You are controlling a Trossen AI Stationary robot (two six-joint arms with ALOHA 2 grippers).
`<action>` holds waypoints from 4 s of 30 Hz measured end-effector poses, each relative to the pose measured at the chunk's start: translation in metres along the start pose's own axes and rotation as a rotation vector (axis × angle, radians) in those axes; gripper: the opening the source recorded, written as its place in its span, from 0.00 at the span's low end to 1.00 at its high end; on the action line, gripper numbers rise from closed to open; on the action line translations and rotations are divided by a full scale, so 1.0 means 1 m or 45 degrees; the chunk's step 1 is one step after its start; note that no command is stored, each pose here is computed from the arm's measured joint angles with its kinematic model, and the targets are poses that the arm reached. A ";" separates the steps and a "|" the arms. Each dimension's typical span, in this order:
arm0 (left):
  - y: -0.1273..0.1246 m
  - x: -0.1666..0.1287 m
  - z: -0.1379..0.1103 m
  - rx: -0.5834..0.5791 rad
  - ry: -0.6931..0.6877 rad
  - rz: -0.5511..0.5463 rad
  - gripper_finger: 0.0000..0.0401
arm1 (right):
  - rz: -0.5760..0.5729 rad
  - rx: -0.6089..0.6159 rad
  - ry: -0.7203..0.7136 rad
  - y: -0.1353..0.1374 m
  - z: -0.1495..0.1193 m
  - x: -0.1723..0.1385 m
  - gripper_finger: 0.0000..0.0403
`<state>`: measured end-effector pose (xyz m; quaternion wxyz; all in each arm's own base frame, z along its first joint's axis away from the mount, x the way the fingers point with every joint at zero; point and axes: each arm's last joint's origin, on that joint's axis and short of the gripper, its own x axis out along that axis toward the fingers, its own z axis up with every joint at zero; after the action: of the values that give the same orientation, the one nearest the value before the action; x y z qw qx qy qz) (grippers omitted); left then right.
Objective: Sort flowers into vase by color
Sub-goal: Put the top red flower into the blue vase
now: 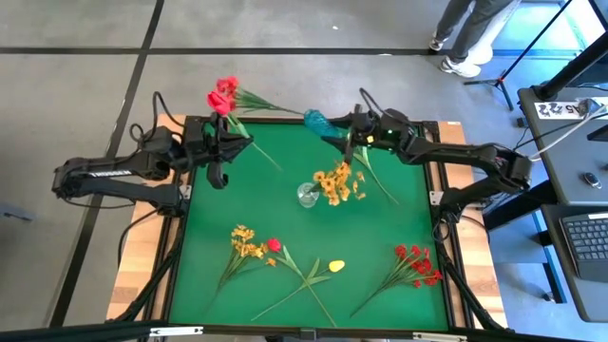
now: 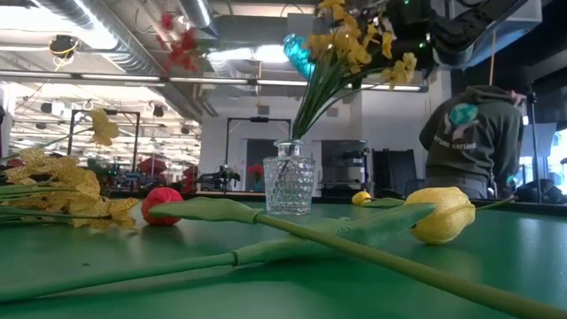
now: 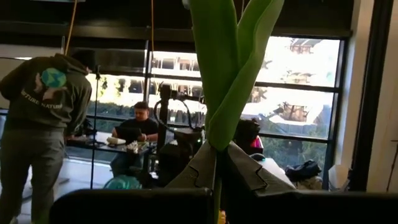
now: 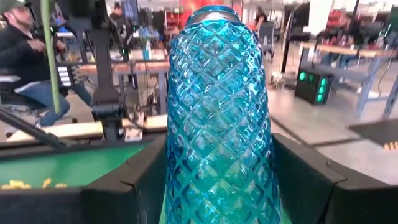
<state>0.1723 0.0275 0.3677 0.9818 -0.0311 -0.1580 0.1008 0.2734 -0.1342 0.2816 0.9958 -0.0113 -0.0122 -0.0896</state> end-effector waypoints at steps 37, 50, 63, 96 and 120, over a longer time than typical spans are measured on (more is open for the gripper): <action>0.003 0.012 0.025 0.015 -0.551 0.239 0.02 | 0.251 -0.031 -0.129 0.042 0.054 -0.043 0.60; 0.002 0.013 0.026 0.019 -0.582 0.196 0.02 | 0.282 -0.049 0.001 0.056 0.043 -0.040 0.60; -0.009 0.036 0.004 -0.010 -0.629 0.083 0.02 | 0.263 -0.045 0.012 0.055 0.042 -0.038 0.60; -0.021 0.096 -0.052 0.050 -0.386 0.025 0.07 | 0.257 -0.040 0.006 0.055 0.042 -0.038 0.60; -0.041 0.070 -0.030 0.158 -0.163 0.214 0.52 | 0.226 -0.017 0.005 0.054 0.043 -0.038 0.60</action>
<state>0.2544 0.0009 0.3644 0.9578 0.0230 -0.2107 0.1939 0.2448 -0.0734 0.3221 0.9998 -0.0187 -0.0087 -0.0011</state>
